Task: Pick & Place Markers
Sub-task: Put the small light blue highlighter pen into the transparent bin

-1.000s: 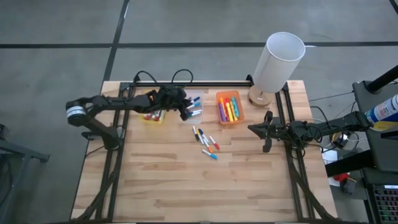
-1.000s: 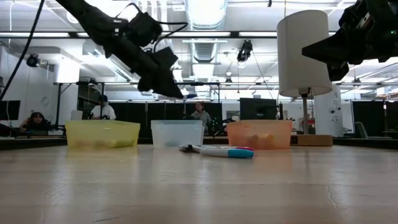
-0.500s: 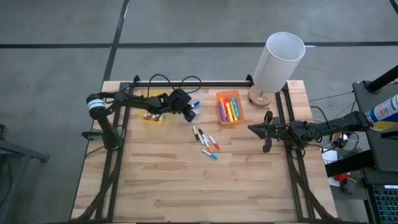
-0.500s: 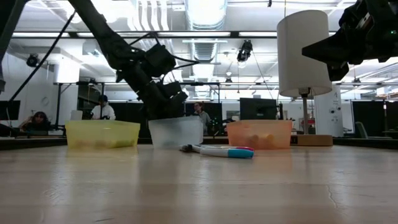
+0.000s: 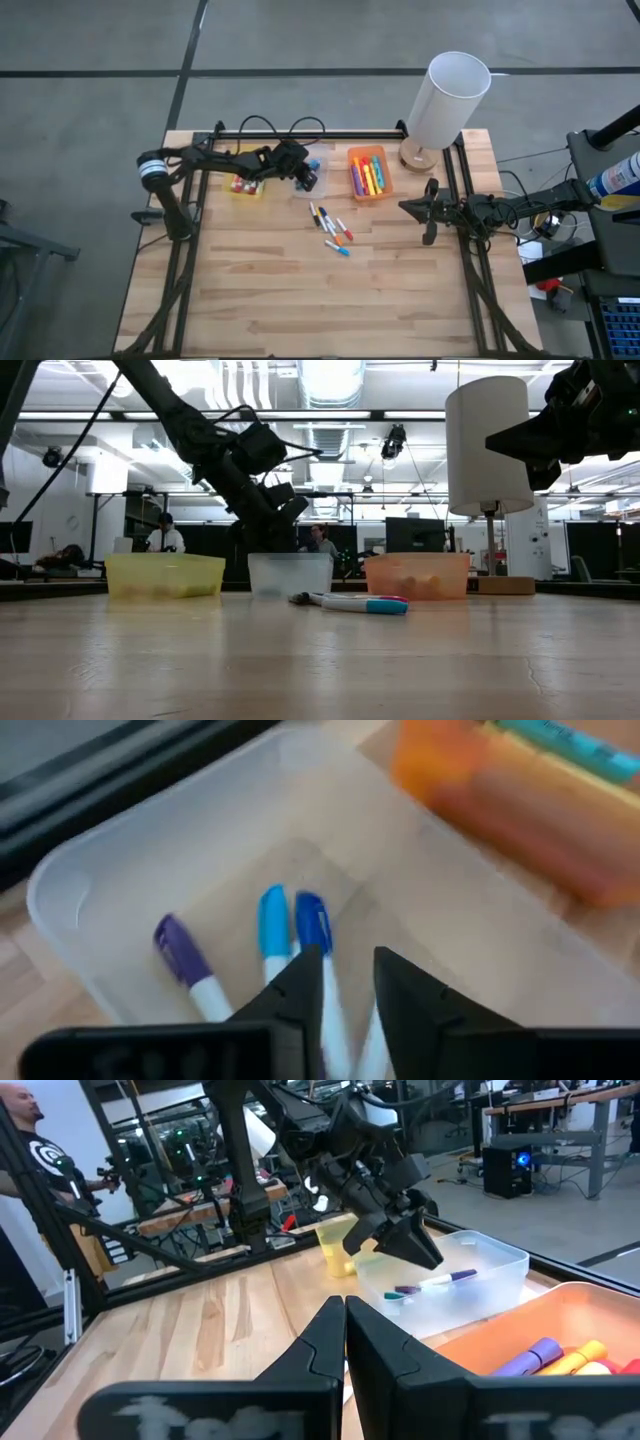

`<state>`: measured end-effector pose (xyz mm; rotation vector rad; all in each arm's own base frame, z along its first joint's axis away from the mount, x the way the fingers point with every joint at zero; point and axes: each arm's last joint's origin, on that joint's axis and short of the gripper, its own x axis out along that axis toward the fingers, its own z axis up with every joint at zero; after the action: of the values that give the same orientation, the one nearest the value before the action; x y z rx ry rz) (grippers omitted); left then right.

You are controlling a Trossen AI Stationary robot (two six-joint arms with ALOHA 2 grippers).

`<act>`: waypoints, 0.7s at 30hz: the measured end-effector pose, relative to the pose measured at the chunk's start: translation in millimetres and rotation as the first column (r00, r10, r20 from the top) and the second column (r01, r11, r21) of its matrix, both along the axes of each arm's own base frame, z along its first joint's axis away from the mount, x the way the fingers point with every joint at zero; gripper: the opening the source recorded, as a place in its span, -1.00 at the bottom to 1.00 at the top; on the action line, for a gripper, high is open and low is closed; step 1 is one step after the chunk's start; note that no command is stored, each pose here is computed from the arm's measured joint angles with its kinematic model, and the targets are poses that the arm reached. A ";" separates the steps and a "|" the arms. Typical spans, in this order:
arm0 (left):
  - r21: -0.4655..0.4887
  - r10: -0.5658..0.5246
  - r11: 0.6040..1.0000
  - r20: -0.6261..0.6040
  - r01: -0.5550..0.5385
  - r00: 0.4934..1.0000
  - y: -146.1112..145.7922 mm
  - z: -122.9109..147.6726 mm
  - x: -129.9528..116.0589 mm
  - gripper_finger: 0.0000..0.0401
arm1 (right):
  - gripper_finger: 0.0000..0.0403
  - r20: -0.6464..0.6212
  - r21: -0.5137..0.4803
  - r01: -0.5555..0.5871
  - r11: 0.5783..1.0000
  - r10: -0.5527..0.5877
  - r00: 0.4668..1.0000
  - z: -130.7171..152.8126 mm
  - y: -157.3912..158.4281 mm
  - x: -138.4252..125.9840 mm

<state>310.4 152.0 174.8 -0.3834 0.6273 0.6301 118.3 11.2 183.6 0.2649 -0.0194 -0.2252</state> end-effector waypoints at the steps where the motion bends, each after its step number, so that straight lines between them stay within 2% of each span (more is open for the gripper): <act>1: 0.003 0.000 1.000 0.006 0.000 1.000 -0.2 1.5 0.0 -0.54 | -0.96 0.000 0.000 0.000 1.000 0.000 1.000 0.0 0.0 0.0; 7: -0.019 -0.001 1.000 0.032 0.001 1.000 -3.0 6.6 -0.5 -0.37 | -0.96 0.000 0.000 0.000 1.000 0.000 1.000 0.0 0.0 0.0; 9: 0.001 -0.061 0.998 0.060 0.061 0.996 -9.4 15.4 1.2 -0.37 | -0.96 -0.001 0.000 0.000 1.000 0.000 1.000 -0.1 0.0 0.0; 12: 0.048 -0.215 0.976 0.109 0.211 0.971 -27.8 30.4 6.7 -0.36 | -0.96 -0.001 0.000 0.000 1.000 0.000 1.000 -0.1 0.0 0.0; 15: 0.075 -0.407 0.914 0.166 0.400 0.898 -53.3 44.2 12.1 -0.36 | -0.96 0.000 0.000 0.000 1.000 0.000 1.000 0.0 0.0 0.0; 18: 0.089 -0.583 0.812 0.188 0.577 0.790 -85.7 49.3 18.1 -0.36 | -0.96 -0.001 0.000 0.000 1.000 0.000 1.000 -0.1 0.0 0.0; 21: 0.119 -0.693 0.721 0.156 0.683 0.704 -118.4 46.6 23.4 -0.36 | -0.96 0.000 0.000 0.000 1.000 0.000 1.000 0.0 0.0 0.0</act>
<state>333.7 33.6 221.4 -0.1279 0.5162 -0.1216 118.3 11.2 183.6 0.2646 -0.0193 -0.2256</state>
